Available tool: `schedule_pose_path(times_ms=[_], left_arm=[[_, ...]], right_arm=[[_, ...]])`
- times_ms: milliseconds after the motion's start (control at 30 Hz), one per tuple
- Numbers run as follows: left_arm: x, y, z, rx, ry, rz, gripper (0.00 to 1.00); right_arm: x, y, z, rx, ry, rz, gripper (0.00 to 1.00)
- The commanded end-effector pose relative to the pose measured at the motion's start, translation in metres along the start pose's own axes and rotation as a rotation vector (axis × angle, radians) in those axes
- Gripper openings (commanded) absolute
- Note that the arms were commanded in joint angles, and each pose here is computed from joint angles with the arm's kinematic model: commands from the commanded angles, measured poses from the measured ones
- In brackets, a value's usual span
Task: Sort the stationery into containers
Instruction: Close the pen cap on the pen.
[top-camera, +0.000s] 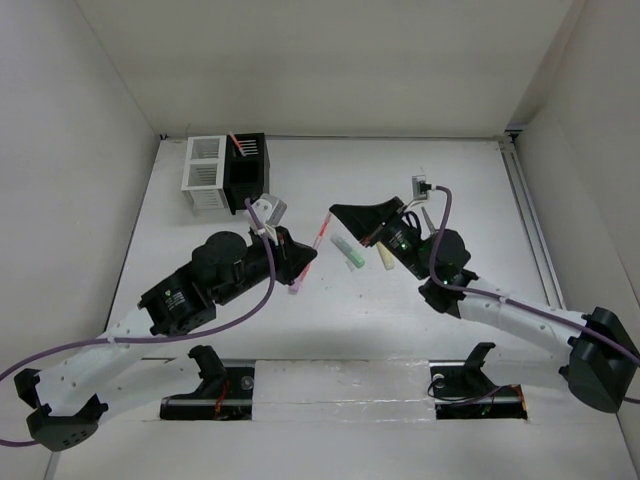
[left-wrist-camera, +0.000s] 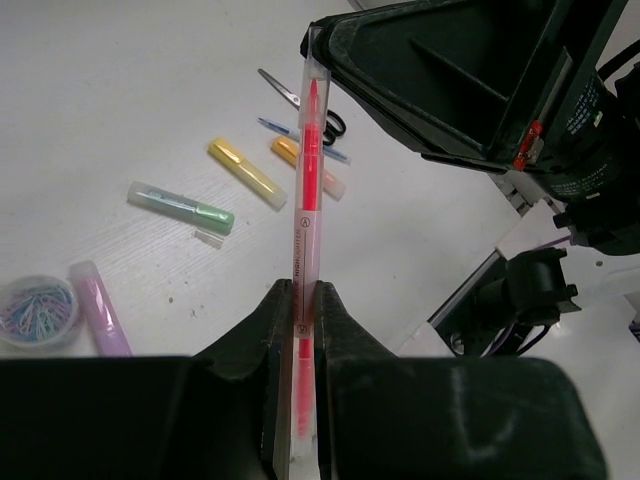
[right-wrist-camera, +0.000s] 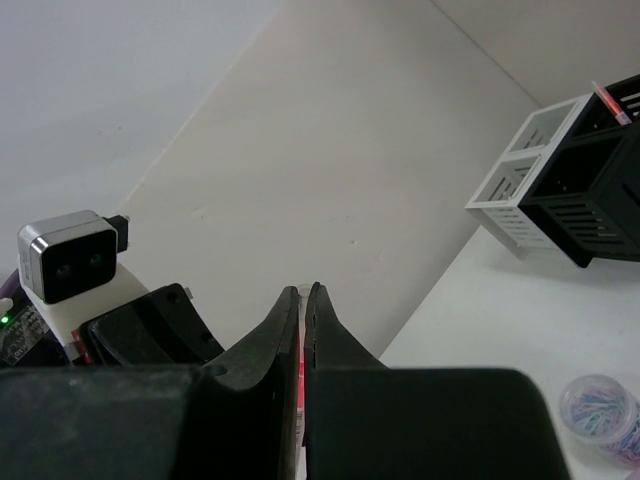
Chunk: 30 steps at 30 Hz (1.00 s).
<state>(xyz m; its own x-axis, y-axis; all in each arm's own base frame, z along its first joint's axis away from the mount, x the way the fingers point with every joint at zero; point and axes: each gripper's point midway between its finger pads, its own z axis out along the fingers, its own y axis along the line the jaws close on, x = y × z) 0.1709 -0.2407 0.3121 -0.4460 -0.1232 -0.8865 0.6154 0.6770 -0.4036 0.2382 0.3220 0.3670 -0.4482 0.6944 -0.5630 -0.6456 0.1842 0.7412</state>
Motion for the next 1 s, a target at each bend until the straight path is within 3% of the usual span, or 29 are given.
schedule_pose_path(times_ms=[0,300,500,967], left_arm=[[-0.060,-0.011,-0.004,0.009,-0.212,-0.004,0.00],[-0.072,-0.019,-0.001,0.052,-0.281,-0.015,0.00],[-0.073,-0.020,-0.001,0.070,-0.299,-0.007,0.00],[-0.065,-0.023,0.008,0.081,-0.351,0.028,0.00]], right_arm=[[0.022,0.011,-0.004,-0.064,0.137,0.036,0.00],[0.021,0.010,-0.003,-0.072,0.134,0.043,0.00],[0.018,-0.015,-0.002,0.050,0.116,0.044,0.00],[0.026,0.002,0.002,-0.046,0.239,0.093,0.00]])
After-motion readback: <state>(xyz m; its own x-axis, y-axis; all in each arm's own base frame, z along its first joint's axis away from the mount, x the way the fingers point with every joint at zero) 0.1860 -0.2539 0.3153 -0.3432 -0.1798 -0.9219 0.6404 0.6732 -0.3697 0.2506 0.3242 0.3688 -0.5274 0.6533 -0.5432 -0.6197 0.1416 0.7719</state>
